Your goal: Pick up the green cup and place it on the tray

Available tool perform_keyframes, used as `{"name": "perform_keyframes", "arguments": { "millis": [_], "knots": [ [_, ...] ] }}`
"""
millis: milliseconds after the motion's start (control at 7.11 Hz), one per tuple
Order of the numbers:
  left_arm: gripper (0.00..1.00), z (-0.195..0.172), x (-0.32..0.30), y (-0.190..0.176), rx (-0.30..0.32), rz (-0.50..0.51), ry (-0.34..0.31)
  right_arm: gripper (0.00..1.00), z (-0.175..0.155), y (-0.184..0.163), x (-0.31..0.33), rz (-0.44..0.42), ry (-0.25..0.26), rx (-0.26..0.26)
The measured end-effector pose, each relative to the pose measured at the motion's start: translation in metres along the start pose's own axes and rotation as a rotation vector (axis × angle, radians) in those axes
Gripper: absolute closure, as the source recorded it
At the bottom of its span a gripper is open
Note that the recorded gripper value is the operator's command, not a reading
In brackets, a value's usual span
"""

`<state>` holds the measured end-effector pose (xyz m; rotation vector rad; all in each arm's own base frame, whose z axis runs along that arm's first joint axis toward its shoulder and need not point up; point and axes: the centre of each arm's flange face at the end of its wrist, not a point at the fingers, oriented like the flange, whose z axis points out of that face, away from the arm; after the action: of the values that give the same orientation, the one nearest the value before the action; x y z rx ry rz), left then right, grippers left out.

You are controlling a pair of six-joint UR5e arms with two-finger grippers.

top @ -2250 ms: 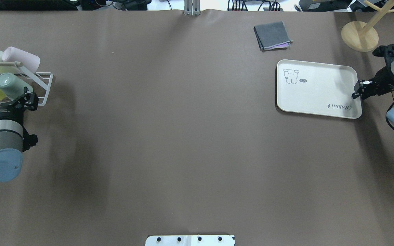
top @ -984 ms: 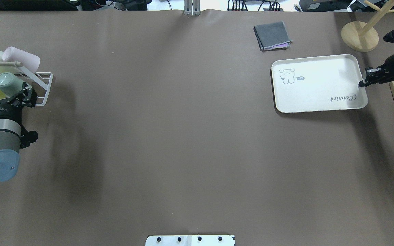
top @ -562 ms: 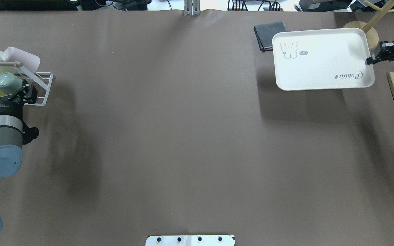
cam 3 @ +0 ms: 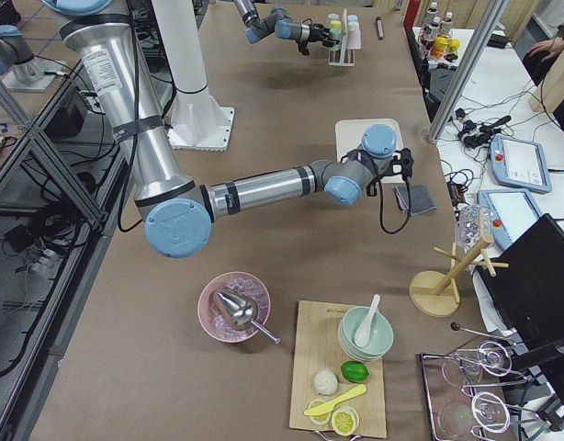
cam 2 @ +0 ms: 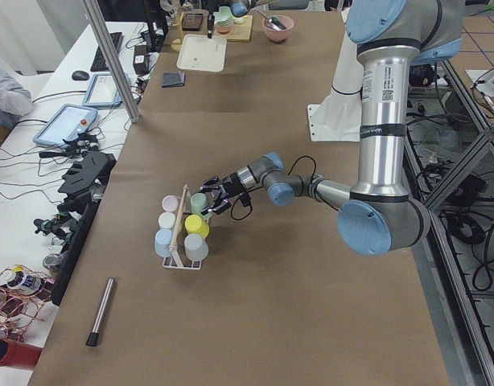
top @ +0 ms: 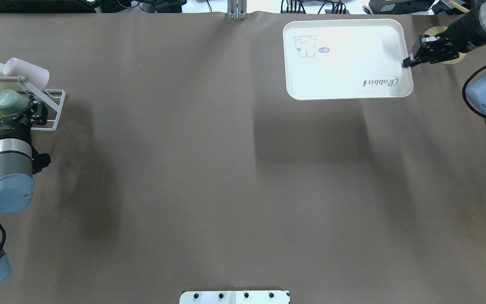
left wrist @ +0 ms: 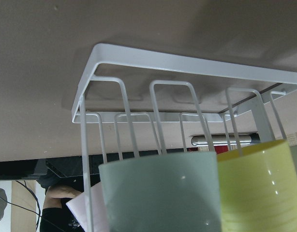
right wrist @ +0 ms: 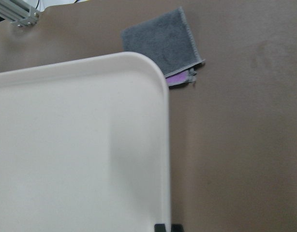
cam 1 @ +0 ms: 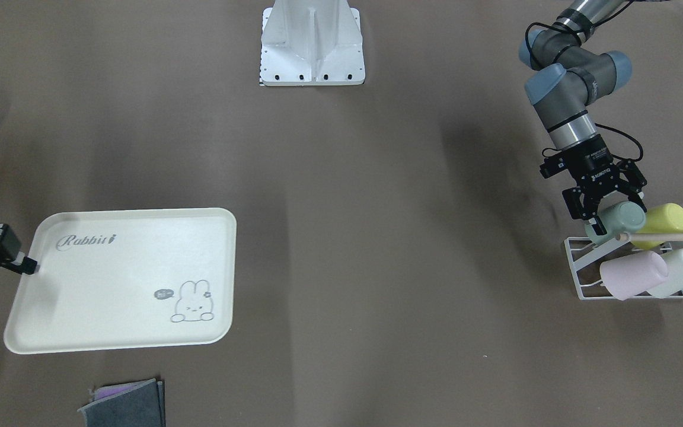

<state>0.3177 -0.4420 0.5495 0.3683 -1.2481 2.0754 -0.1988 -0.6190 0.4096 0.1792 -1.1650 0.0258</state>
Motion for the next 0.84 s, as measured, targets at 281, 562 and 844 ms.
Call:
{"name": "perform_keyframes", "arguments": {
  "millis": [281,562,844],
  "knots": [
    [0.02,0.005,-0.006,-0.003,-0.003,0.0,0.004,1.0,0.051,0.026,-0.08,-0.044,0.003,0.019],
    [0.02,0.008,-0.01,-0.007,-0.003,0.0,0.007,1.0,0.088,0.052,-0.125,-0.083,0.006,0.031],
    [0.02,0.013,-0.01,-0.012,-0.003,0.004,0.014,1.0,0.118,0.07,-0.149,-0.086,0.012,0.019]
  ]
}}
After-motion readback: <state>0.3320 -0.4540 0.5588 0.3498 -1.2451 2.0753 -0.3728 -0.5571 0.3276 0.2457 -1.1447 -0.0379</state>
